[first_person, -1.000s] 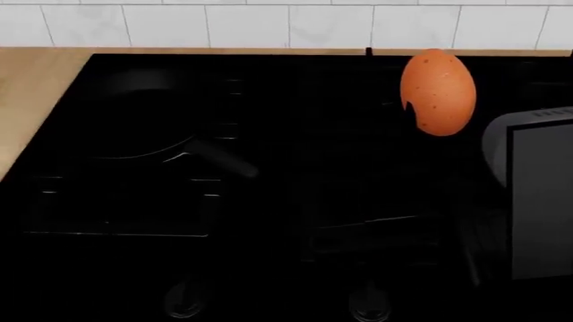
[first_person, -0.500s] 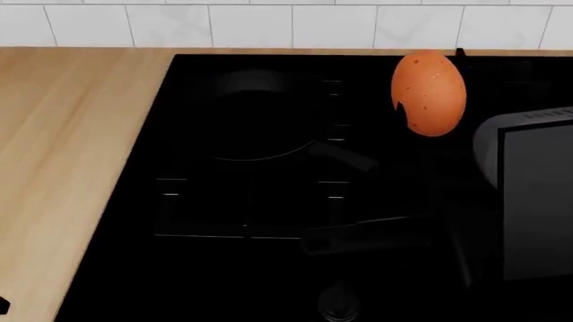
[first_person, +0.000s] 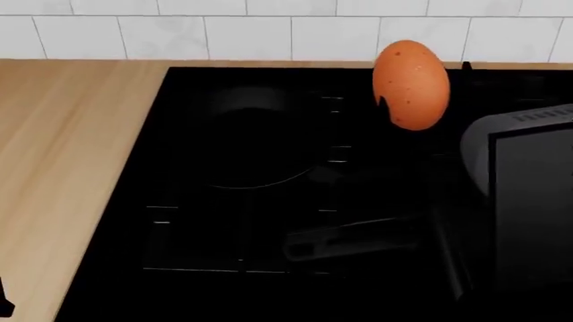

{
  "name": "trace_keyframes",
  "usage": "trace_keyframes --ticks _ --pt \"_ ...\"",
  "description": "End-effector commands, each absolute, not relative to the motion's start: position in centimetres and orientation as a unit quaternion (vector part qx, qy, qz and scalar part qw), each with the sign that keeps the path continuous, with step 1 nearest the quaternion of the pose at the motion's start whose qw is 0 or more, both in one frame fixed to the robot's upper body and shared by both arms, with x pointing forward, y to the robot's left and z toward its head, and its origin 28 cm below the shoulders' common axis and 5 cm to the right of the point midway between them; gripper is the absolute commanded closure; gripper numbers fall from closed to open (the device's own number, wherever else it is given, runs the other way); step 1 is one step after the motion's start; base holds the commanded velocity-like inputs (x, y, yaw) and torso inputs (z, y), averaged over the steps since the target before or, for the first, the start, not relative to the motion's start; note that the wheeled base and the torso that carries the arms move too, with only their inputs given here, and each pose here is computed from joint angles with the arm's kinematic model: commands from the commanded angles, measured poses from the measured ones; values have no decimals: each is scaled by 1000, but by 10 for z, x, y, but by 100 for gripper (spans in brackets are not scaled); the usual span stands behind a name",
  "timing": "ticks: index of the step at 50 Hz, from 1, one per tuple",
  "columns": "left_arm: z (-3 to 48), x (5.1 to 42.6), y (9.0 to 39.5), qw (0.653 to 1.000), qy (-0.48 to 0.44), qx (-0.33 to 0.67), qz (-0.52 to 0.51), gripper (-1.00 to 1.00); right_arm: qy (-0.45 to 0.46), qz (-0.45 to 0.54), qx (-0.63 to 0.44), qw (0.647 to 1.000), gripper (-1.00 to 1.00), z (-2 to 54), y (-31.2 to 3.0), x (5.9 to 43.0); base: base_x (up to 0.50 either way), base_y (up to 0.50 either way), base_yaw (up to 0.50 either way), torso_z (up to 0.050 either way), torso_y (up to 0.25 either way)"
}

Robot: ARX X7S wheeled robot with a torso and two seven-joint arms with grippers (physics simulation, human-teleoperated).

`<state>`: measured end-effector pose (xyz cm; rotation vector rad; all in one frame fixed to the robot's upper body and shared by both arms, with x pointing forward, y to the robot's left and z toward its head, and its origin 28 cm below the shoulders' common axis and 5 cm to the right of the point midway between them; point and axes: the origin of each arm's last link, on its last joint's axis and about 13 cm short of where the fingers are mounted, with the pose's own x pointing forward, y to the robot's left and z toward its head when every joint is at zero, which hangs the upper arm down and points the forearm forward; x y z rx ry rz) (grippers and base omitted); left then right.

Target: Pick the egg from the plate and place it in the pan.

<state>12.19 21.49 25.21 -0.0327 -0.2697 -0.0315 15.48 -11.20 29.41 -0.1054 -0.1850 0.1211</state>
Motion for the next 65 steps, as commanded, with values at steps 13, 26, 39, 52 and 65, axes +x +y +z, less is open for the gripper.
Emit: trace_keyframes --ticks 13,26,39,52,65 --pt "252 122 216 990 -136 -17 -15 -100 -110 73 -65 989 100 296 -111 152 422 100 0 0 1" --pt "252 122 216 990 -136 -16 -15 -100 -109 75 -63 989 100 295 -111 152 398 285 0 0 2" --pt "251 121 216 990 -137 -17 -14 -100 -111 77 -68 989 100 296 -111 152 0 0 0 0 0" --pt "252 122 216 990 -137 -17 -14 -100 -113 76 -68 988 100 295 -111 152 165 0 0 0 0" --pt "250 123 210 991 -133 -18 -26 -100 -52 131 -76 987 100 321 -107 169 44 0 0 0 0"
